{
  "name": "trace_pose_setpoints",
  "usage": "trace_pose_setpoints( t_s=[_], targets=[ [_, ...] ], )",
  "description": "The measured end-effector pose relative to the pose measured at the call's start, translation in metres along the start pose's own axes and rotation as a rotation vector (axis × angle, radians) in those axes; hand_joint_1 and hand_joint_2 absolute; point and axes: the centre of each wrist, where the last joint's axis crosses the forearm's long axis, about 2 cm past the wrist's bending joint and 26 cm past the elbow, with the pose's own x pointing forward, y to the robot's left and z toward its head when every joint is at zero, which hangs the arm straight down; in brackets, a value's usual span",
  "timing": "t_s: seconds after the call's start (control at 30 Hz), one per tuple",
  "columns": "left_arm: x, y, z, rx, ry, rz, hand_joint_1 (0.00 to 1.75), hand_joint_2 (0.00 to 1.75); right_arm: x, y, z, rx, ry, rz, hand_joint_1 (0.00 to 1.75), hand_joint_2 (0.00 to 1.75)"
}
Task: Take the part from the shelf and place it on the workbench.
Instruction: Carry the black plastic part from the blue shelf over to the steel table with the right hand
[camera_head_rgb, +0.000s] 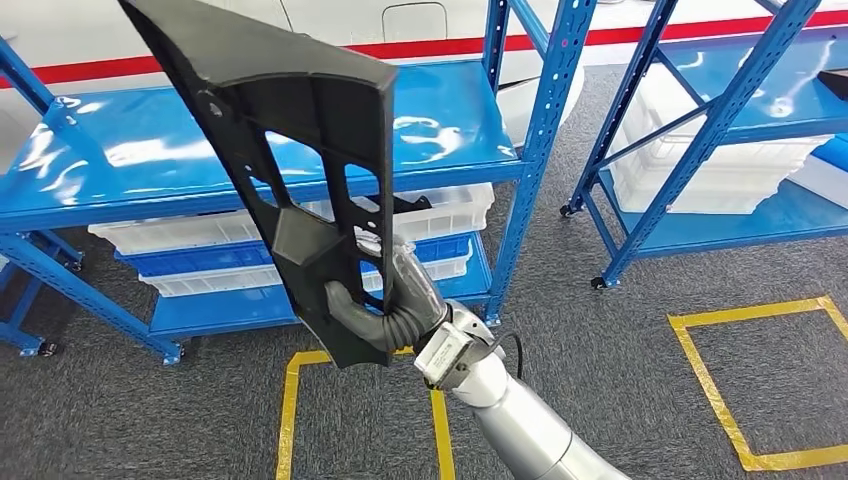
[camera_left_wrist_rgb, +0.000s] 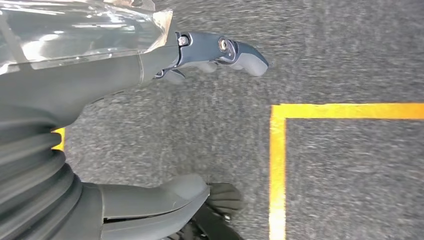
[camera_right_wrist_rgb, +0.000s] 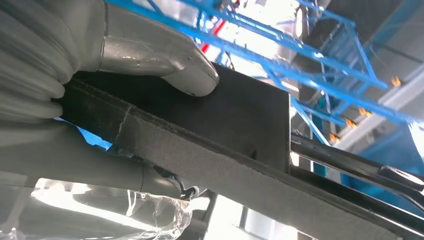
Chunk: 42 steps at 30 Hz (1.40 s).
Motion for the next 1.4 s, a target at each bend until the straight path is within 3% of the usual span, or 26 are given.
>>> trace_pose_setpoints(
  t_s=[0.5,0.67,1.07,1.4],
  targets=[
    [-0.002,-0.005,0.003,0.028,0.029,0.013,0.0,1.75,-0.008,0.01,-0.002,0.026,0.018,0.004,1.75,1.75],
    [-0.006,-0.008,0.005,-0.037,0.036,0.034,0.0,1.75,-0.009,0.014,-0.001,0.035,0.011,0.006,1.75,1.75],
    [-0.008,0.005,0.002,-0.065,0.025,0.011,0.0,1.75,-0.013,0.014,0.025,0.011,0.056,0.03,1.75,1.75],
    [-0.005,0.006,0.0,-0.09,0.007,0.006,0.0,1.75,-0.01,0.012,0.03,0.0,0.051,0.054,1.75,1.75]
  ],
)
